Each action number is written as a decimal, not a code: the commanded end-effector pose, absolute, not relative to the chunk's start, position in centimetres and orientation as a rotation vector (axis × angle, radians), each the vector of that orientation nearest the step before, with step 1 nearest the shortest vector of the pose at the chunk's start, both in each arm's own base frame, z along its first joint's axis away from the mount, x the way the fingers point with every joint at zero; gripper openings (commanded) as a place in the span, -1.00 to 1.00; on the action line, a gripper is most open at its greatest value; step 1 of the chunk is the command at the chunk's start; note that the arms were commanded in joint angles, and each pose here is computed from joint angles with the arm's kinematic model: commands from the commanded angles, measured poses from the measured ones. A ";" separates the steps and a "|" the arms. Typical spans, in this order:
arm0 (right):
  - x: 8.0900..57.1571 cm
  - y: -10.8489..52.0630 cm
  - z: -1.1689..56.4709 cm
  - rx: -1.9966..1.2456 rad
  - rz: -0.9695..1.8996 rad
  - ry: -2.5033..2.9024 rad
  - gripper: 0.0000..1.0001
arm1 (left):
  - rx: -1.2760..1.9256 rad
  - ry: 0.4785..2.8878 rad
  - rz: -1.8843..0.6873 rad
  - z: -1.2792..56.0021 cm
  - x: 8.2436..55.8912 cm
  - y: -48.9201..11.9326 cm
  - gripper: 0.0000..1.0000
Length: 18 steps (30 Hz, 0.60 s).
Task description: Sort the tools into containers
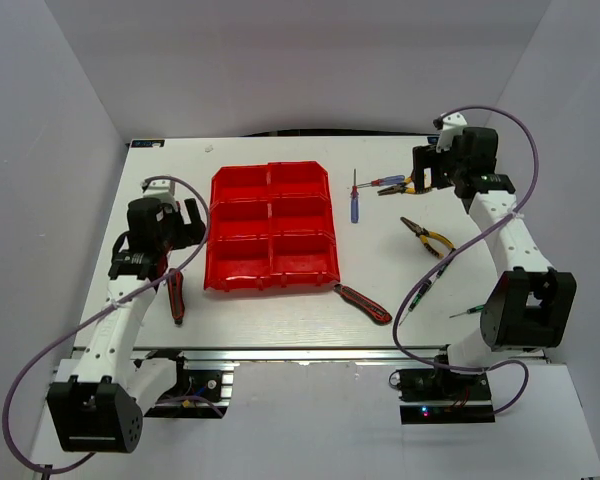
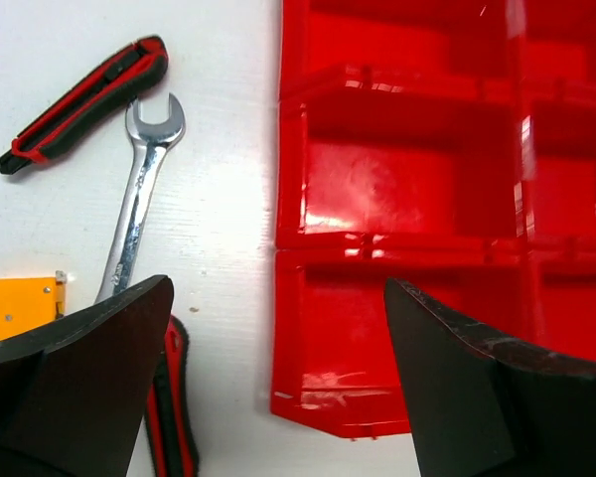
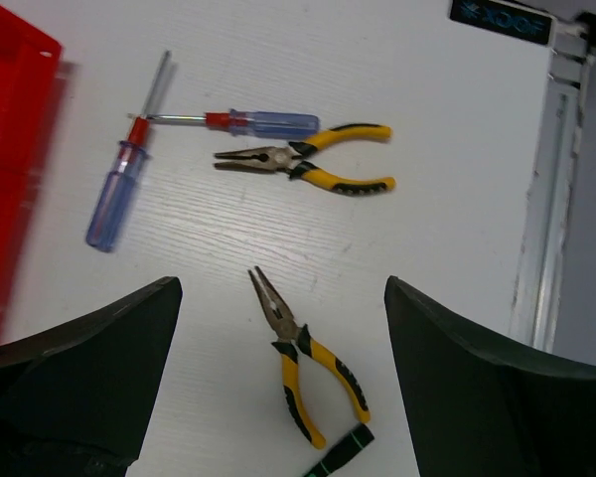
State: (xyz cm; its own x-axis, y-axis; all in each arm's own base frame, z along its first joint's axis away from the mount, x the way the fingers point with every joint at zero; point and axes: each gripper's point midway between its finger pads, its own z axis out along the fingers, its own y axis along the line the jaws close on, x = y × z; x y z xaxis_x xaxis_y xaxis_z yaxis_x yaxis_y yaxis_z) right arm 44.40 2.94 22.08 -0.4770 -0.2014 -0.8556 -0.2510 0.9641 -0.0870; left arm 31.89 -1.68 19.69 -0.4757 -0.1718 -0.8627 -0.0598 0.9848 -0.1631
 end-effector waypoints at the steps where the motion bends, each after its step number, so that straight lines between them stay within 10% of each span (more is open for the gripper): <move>1: 45.0 6.4 24.9 -0.505 0.242 1.997 0.79 | -0.010 2.103 -0.084 19.3 32.6 -1.7 0.96; 18: 43.7 17.9 22.0 -1.310 0.586 1.783 0.79 | 0.234 2.367 0.133 13.3 38.1 0.9 0.94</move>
State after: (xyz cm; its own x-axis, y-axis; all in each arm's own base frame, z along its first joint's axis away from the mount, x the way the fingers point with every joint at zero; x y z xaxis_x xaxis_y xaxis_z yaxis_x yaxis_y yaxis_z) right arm 44.90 17.14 20.88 -0.1713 -0.5609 -0.8100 -0.8854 0.4482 -0.1231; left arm 37.02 0.07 12.59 -0.7133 0.1560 -0.6832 0.1064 0.9877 0.1144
